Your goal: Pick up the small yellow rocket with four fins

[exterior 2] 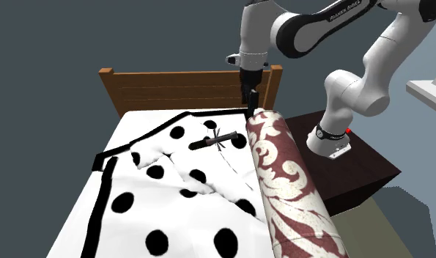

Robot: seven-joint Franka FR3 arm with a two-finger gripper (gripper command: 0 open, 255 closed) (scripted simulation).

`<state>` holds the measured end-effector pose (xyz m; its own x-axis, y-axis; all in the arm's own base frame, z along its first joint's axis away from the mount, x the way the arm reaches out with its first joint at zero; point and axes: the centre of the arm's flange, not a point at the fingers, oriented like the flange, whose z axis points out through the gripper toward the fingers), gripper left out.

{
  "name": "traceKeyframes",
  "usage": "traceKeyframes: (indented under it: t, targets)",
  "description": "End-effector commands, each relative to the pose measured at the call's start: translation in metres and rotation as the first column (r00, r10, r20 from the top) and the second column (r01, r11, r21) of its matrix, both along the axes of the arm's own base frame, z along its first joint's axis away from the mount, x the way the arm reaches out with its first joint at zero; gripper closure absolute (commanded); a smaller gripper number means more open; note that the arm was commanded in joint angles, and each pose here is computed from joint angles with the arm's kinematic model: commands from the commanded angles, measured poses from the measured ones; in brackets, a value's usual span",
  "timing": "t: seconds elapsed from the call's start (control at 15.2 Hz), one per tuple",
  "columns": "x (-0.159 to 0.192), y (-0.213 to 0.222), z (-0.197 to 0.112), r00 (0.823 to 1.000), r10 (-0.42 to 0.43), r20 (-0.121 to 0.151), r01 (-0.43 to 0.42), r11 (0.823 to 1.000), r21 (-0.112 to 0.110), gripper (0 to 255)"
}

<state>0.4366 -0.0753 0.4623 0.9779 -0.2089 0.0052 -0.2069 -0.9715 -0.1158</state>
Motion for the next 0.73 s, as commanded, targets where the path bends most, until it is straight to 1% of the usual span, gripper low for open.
traceKeyframes:
  t: [0.0, 0.66]
  targets:
    - [0.02, -0.011, -0.017, 1.0, -0.009, -0.011, 0.009, 1.0, 0.005, 0]
    - [0.108, -0.059, -0.113, 0.996, -0.054, -0.072, 0.056, 0.998, 0.031, 0]
